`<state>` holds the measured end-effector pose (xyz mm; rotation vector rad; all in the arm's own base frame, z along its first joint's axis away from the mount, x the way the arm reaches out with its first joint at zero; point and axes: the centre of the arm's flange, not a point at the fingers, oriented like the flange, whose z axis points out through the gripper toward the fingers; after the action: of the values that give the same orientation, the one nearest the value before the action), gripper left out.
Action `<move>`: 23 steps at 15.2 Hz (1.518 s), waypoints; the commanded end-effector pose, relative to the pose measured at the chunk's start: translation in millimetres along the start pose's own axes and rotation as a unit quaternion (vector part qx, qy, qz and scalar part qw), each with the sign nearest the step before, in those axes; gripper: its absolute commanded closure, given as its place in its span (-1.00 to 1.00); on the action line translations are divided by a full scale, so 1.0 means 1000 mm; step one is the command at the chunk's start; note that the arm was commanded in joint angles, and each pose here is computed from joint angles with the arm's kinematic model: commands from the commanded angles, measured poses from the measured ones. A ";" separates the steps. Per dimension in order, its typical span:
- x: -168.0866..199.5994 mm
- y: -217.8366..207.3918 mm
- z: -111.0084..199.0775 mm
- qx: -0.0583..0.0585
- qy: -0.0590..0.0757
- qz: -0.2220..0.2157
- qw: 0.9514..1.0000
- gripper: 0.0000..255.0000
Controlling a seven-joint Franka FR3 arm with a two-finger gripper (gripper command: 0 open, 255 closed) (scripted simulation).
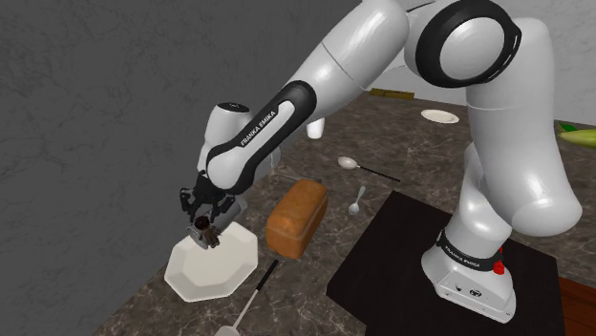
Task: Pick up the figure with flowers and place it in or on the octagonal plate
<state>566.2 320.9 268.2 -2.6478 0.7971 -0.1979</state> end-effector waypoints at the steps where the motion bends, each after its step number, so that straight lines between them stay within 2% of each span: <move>1: -0.001 0.004 0.009 0.000 0.000 0.000 1.000 1.00; 8: -0.002 0.017 0.041 0.000 0.000 0.000 1.000 1.00; 16: -0.002 0.017 0.041 0.000 0.000 0.000 1.000 1.00; 17: -0.002 0.017 0.041 0.000 0.000 0.000 1.000 -1.00; 22: -0.002 0.017 0.041 0.000 0.000 0.000 1.000 -1.00; 23: -0.002 0.017 0.028 0.000 0.000 0.000 1.000 -1.00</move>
<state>565.4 319.1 228.6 -2.6480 0.7972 -0.1982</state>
